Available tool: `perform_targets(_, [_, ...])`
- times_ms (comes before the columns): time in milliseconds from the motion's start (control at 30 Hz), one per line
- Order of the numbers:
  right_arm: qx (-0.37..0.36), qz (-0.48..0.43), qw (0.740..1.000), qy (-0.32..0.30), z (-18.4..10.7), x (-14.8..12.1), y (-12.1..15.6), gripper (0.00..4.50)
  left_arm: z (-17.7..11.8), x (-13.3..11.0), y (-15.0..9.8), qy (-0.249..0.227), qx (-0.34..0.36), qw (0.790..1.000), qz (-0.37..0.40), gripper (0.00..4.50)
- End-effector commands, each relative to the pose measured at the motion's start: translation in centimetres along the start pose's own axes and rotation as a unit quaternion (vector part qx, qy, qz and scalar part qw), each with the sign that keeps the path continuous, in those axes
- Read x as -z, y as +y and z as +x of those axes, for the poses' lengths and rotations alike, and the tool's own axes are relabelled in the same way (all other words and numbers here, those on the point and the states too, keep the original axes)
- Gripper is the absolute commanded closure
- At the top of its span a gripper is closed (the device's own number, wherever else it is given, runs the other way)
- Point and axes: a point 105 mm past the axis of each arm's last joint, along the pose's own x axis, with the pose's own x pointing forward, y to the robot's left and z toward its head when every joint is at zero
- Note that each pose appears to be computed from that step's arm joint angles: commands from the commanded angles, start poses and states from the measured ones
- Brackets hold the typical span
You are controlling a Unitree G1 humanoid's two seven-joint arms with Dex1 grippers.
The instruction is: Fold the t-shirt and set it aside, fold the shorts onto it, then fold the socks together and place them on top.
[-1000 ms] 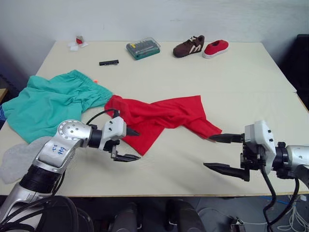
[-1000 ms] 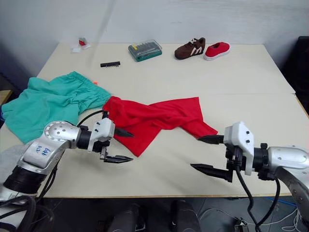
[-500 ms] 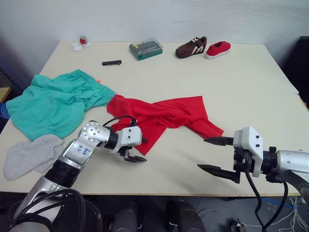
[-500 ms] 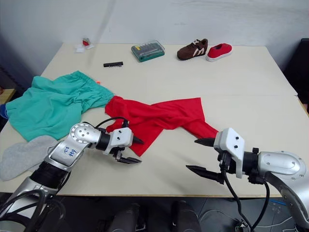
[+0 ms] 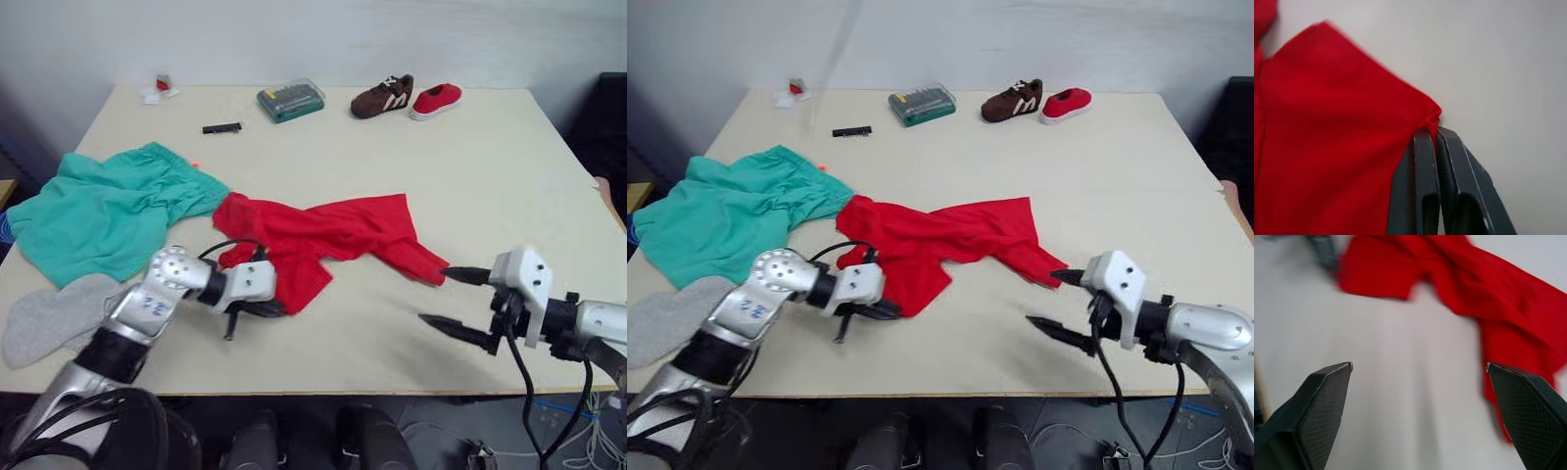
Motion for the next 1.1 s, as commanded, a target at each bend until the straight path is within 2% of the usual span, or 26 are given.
perform_targets(33, [0.027,0.031,0.999,-0.001,-0.4,0.1,-1.5,0.00,-1.7,1.5,-1.8,0.022,0.037,0.999,-0.030,4.45])
perform_targets(333, [0.083,0.192,0.977,0.044,1.5,2.8,-5.6,0.00,-2.4,2.1,-2.8,0.024,0.026,0.998,-0.044,4.45])
perform_targets(500, [0.115,0.238,0.963,0.053,3.0,3.3,-7.5,0.00,-2.6,2.5,-3.0,0.027,0.016,0.998,-0.049,4.45])
perform_targets(900, [0.079,0.305,0.948,0.043,6.2,3.2,-7.8,0.00,-2.8,2.8,-2.9,0.031,-0.001,0.998,-0.046,4.45])
perform_targets(1000, [0.069,0.302,0.950,0.048,6.5,3.3,-7.5,0.63,-2.9,2.8,-2.8,0.032,-0.006,0.999,-0.044,4.50])
perform_targets(1100, [0.054,0.299,0.952,0.050,6.5,3.2,-6.9,1.67,-2.9,2.8,-2.6,0.031,-0.011,0.999,-0.043,4.50])
